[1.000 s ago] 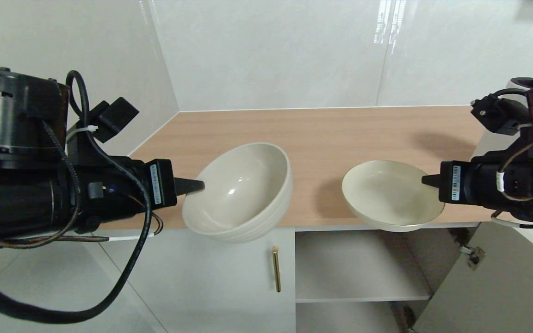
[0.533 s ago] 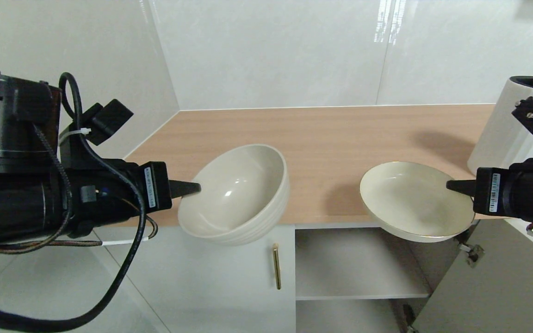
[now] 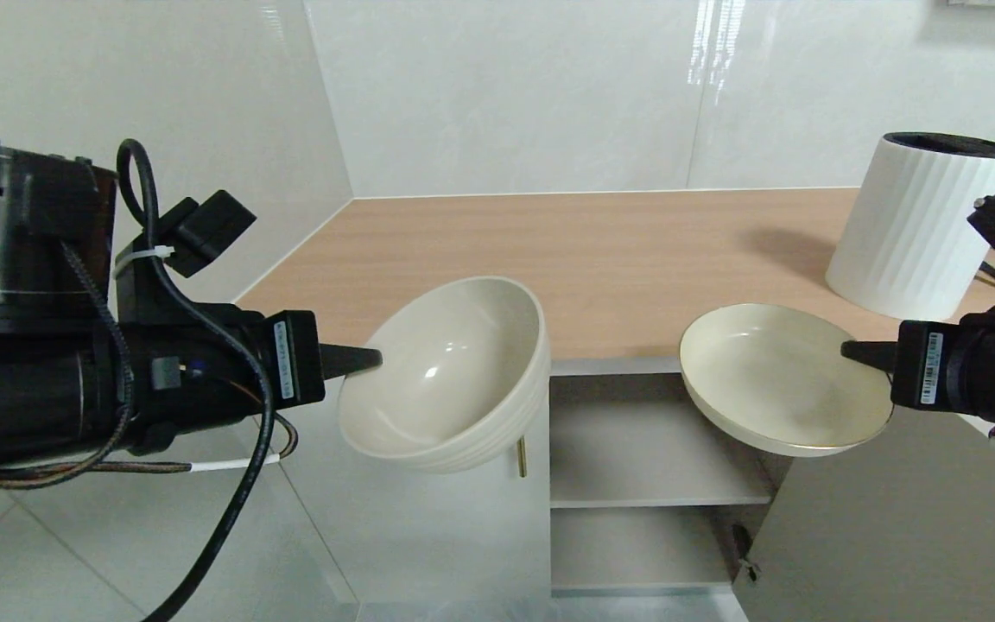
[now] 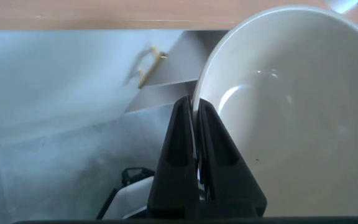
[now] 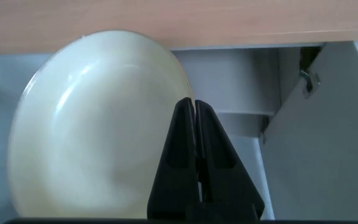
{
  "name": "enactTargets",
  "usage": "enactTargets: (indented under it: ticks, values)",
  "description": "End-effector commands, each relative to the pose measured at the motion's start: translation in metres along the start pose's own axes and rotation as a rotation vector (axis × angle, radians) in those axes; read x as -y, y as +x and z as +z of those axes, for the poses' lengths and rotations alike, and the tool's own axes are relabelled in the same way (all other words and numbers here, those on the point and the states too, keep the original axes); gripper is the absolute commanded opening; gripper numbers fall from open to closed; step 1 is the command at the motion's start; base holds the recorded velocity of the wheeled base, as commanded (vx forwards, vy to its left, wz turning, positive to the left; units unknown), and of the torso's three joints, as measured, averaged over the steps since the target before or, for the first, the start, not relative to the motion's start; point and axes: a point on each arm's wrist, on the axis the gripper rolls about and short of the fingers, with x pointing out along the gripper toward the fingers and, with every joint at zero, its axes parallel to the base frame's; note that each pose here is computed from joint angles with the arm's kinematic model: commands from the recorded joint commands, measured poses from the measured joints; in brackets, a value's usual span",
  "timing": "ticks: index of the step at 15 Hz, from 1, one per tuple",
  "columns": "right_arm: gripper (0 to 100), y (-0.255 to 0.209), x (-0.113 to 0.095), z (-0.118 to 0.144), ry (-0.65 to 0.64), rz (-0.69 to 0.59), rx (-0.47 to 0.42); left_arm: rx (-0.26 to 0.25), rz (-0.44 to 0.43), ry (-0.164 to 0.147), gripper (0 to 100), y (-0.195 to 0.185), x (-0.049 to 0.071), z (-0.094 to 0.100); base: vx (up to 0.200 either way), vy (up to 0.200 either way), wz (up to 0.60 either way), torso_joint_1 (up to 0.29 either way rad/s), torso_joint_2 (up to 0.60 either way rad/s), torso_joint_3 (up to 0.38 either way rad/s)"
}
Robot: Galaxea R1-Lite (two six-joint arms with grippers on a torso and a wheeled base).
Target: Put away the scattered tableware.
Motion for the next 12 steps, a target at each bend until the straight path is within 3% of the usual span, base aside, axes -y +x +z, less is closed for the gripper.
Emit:
enactTargets:
  ticks: [1,7,12]
  values:
    - [0,0.0078,0.0,-0.0062,-0.022,-0.008,-0.017,-0.002,0.003,0.001,0,0.0008,-0.0004,-0.0001,0.0,0.0,0.0,0.0,0.0,0.0]
    - [0,0.0106,0.0019,-0.0141,-0.06,-0.01,-0.025,-0.006,-0.002,0.003,0,0.0015,0.0007,-0.0009,0.0,0.0,0.0,-0.001,0.01,0.006]
    - [0,0.0099,0.0022,-0.0145,-0.066,-0.01,-0.023,-0.01,-0.002,0.003,0,0.0025,0.0005,-0.0011,0.0,0.0,0.0,-0.133,0.38,0.237]
